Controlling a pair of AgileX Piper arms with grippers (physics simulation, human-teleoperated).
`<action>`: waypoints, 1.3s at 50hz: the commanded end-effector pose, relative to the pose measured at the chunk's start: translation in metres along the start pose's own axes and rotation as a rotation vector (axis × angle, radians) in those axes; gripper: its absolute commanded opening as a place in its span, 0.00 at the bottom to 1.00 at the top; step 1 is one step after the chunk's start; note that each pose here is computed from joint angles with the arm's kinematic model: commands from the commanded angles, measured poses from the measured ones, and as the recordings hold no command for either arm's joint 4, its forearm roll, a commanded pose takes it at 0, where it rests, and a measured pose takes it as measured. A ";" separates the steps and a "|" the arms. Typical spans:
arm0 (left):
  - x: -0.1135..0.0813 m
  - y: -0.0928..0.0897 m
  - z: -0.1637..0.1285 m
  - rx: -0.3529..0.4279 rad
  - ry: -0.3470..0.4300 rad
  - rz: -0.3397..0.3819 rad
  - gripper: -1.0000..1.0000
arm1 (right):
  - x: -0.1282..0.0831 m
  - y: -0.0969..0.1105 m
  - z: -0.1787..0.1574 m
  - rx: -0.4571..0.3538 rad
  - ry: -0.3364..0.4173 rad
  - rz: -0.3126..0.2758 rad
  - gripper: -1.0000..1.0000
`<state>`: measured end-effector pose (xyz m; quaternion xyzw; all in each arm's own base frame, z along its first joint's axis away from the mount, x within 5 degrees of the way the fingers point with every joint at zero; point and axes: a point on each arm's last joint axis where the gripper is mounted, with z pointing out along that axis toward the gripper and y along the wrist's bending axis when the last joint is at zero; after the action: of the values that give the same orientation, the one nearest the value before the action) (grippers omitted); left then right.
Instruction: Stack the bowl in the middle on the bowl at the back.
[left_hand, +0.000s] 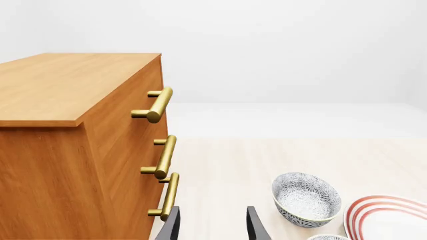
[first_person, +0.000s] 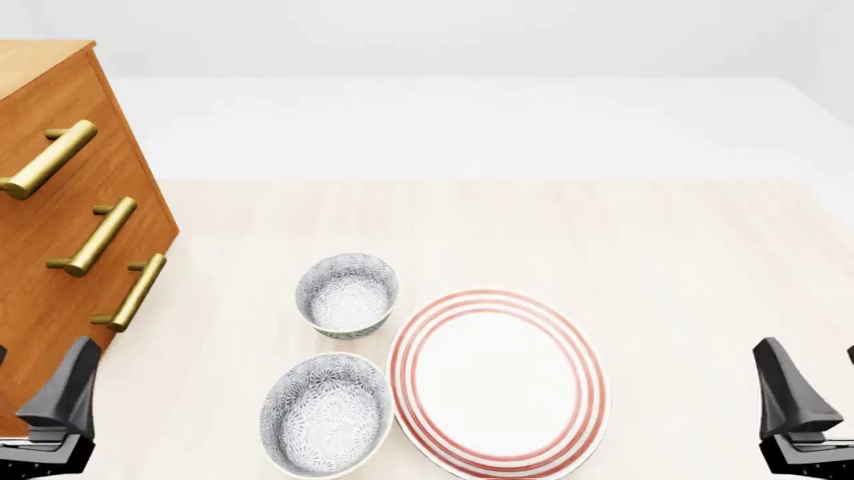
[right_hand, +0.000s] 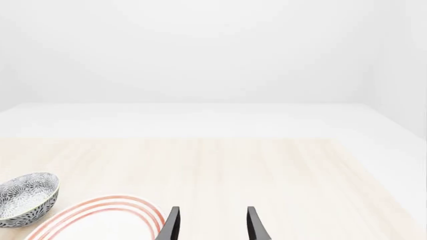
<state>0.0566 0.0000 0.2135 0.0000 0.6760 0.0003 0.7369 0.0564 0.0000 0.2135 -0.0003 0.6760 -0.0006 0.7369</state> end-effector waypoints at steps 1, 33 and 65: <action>0.000 0.001 0.002 -0.010 0.005 -0.007 1.00 | 0.000 0.000 0.001 0.003 0.003 -0.002 1.00; -0.064 -0.012 0.027 0.149 0.167 0.006 1.00 | -0.001 -0.001 0.001 0.019 0.003 0.036 1.00; -0.122 -0.058 0.083 0.314 0.630 -0.249 1.00 | -0.001 -0.001 0.000 0.016 -0.001 0.040 1.00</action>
<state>0.1102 -0.0379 0.3335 0.0301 0.8226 -0.1649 0.5434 0.0563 -0.0009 0.2143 0.0186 0.6758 0.0081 0.7368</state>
